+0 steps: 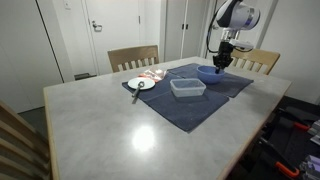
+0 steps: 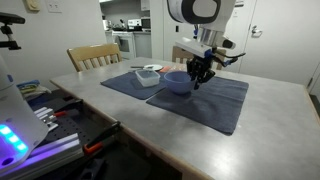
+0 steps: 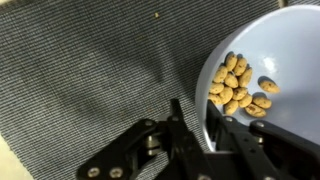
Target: Pour the things in the bowl into the lunch box
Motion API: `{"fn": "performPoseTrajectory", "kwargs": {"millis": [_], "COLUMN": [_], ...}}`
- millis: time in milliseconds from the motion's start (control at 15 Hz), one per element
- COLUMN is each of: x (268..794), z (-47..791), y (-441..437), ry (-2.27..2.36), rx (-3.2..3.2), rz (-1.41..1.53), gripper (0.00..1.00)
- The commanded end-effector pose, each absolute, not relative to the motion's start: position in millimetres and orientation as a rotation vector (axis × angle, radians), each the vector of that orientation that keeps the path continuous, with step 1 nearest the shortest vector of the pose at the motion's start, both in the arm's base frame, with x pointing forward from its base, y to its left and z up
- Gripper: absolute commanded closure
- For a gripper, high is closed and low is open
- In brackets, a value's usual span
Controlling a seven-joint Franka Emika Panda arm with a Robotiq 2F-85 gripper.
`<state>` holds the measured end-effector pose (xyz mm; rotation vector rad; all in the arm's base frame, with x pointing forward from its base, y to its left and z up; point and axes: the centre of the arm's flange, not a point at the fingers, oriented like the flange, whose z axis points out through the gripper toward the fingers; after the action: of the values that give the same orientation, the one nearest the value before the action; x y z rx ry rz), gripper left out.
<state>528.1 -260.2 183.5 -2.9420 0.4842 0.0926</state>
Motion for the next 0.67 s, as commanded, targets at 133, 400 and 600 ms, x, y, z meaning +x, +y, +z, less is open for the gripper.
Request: {"fn": "performPoseTrajectory", "kwargs": {"millis": [133,400,600], "x": [532.9,532.1,532.8], "z": [170.2,176.4,182.5], "y": [-258.8,-256.9,-256.5], "ry": [0.384,0.363,0.379], "rx": [-2.931,-2.918,-2.932], "rz": [0.178,0.2,0.194], "gripper": [1.0,0.99,0.99]}}
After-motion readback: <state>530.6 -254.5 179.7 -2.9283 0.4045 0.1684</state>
